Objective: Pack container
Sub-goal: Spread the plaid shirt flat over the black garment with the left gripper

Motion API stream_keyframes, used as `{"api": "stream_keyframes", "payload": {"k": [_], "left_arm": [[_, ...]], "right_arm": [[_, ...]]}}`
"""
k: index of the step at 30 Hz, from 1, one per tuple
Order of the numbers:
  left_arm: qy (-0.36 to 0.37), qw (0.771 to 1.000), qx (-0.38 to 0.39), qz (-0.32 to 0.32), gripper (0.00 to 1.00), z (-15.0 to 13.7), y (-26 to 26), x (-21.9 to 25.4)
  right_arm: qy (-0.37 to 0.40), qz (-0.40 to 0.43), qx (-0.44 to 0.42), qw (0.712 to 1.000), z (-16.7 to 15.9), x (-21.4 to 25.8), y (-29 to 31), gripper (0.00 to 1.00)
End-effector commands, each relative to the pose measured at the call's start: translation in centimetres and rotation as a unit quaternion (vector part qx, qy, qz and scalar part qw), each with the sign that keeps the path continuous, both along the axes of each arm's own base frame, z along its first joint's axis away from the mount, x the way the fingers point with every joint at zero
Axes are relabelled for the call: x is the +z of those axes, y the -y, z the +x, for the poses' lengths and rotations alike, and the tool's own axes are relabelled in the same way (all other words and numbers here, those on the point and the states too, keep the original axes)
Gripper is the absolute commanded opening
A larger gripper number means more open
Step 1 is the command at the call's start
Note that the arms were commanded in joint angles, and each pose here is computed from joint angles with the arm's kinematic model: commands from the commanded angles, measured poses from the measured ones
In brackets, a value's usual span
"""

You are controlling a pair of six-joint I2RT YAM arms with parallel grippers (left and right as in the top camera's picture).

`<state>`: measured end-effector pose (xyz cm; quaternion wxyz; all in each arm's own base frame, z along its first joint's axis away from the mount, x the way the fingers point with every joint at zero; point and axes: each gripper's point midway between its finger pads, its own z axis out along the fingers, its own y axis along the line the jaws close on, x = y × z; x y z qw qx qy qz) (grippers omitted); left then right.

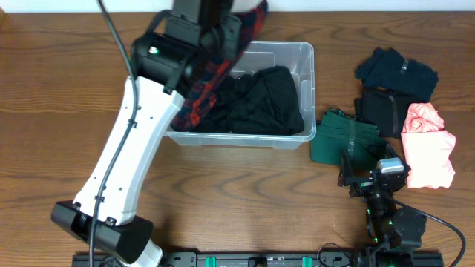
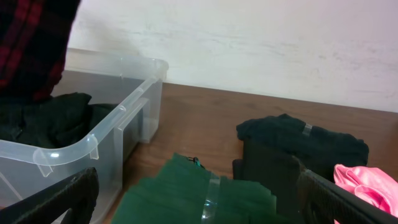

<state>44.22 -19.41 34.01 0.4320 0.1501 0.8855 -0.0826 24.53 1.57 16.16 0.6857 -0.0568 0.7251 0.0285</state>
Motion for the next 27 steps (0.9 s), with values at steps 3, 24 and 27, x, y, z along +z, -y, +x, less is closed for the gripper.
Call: {"api": "stream_keyframes", "payload": {"k": [3, 24, 27], "left_arm": [[-0.029, 0.999, -0.019, 0.017, 0.06, -0.2, 2.2, -2.5], [-0.127, 0.983, -0.105, 0.079, 0.06, -2.2, 11.4, -13.6], [-0.124, 0.983, -0.110, 0.079, 0.12, -2.4, 11.8, -13.5]], "right_arm": [[-0.001, 0.003, 0.000, 1.000, 0.0, -0.1, 0.0, 0.99], [-0.001, 0.003, 0.000, 1.000, 0.0, -0.1, 0.0, 0.99], [-0.001, 0.003, 0.000, 1.000, 0.0, -0.1, 0.0, 0.99]]}}
